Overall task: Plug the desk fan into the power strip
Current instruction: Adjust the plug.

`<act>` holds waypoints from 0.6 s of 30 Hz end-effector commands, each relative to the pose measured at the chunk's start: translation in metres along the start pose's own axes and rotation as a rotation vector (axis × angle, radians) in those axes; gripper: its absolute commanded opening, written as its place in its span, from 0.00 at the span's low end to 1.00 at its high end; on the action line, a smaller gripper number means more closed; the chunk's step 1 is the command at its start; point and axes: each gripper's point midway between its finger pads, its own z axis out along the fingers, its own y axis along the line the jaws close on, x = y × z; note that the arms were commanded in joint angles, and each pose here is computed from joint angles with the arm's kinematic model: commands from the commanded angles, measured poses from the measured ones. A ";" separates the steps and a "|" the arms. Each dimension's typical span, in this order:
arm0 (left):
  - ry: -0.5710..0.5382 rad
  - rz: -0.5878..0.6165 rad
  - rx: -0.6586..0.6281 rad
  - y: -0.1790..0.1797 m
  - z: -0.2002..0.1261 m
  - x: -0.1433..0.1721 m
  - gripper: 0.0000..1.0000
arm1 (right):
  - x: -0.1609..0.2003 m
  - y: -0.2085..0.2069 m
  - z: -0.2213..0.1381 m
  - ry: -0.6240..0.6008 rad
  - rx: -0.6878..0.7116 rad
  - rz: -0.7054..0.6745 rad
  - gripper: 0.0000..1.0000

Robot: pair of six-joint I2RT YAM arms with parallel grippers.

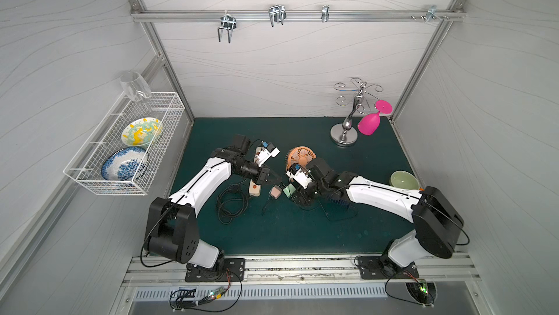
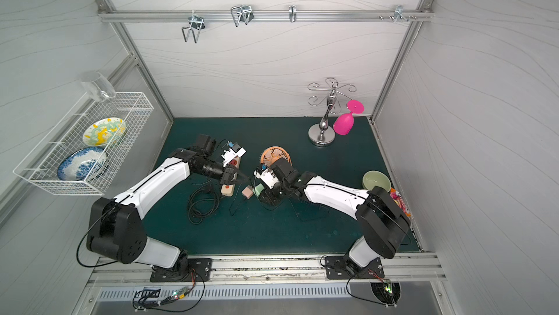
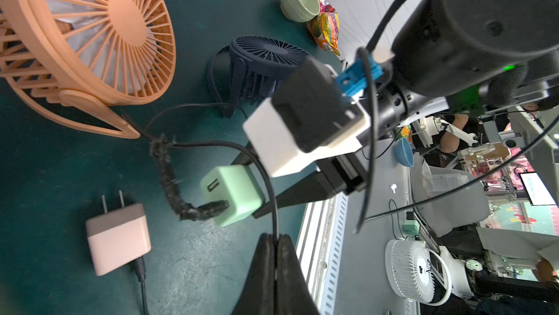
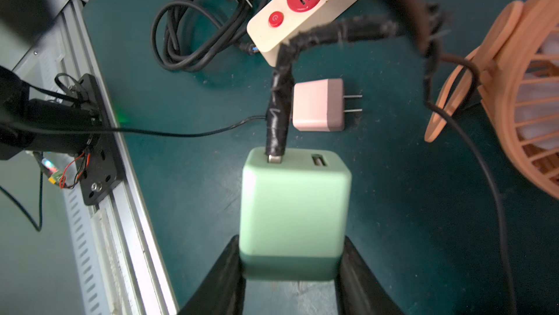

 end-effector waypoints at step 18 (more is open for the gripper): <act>-0.021 0.025 0.030 -0.047 -0.013 -0.013 0.54 | -0.073 0.009 -0.002 -0.471 -0.140 -0.149 0.00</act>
